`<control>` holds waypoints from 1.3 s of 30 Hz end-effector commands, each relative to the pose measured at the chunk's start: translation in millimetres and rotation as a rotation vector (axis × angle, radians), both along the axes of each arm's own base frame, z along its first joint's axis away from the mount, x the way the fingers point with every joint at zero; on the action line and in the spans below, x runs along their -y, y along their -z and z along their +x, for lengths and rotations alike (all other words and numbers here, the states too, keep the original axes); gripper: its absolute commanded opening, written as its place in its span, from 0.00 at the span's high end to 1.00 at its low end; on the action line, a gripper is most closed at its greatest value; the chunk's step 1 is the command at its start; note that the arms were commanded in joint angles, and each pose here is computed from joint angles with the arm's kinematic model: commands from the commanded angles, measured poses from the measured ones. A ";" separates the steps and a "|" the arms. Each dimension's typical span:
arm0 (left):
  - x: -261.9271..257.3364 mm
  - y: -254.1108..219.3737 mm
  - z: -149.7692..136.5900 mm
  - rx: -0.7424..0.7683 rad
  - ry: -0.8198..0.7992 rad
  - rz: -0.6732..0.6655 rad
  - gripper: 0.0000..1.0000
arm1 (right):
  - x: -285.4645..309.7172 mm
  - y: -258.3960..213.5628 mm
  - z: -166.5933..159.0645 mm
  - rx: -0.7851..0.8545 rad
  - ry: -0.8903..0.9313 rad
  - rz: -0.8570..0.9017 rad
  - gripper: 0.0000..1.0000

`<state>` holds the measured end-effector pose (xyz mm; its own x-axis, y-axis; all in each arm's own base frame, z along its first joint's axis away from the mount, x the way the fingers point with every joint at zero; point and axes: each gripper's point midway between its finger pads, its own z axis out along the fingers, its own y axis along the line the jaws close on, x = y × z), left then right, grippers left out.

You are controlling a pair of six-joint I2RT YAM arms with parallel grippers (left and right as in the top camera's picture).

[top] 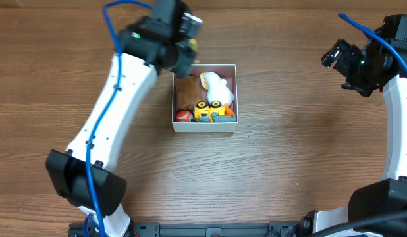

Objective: Pack container

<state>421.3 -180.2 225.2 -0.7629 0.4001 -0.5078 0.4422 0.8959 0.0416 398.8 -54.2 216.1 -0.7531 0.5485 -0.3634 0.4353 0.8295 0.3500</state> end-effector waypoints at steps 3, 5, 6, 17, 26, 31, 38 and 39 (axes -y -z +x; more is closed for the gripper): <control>40.8 55.4 -9.5 -0.194 -0.279 -0.133 0.85 | -0.7 -3.9 1.7 0.014 -0.003 -0.002 0.00; 46.2 74.0 -10.3 -0.239 -0.345 -0.135 0.84 | -0.7 -3.9 1.7 0.014 -0.003 -0.002 0.00; 49.3 86.8 -11.6 -0.268 -0.373 -0.128 0.83 | -0.7 -3.9 1.7 0.014 -0.003 -0.002 0.00; 55.9 133.1 -17.5 -0.376 -0.459 -0.095 0.33 | -0.7 -3.9 1.7 0.014 -0.003 -0.002 0.00; 16.5 -1.6 -8.6 -0.059 -0.431 -0.122 0.00 | -0.7 -3.9 1.7 0.014 -0.003 -0.002 0.00; -88.1 -94.5 -29.7 0.172 -0.617 -0.040 0.00 | -0.7 -3.9 1.7 0.014 -0.003 -0.002 0.00; -239.7 -115.3 -77.3 0.157 -0.995 0.032 0.00 | -0.7 -3.9 1.7 0.014 -0.003 -0.002 0.00; -251.0 -111.6 -80.3 0.139 -1.027 0.040 0.00 | -0.7 -3.9 1.7 0.014 -0.003 -0.002 0.00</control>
<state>349.7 24.8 341.4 -0.7040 -0.3269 -0.6305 -0.4380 0.8987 0.0231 398.8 -54.4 216.1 -0.7526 0.5491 -0.3635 0.4357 0.8291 0.3502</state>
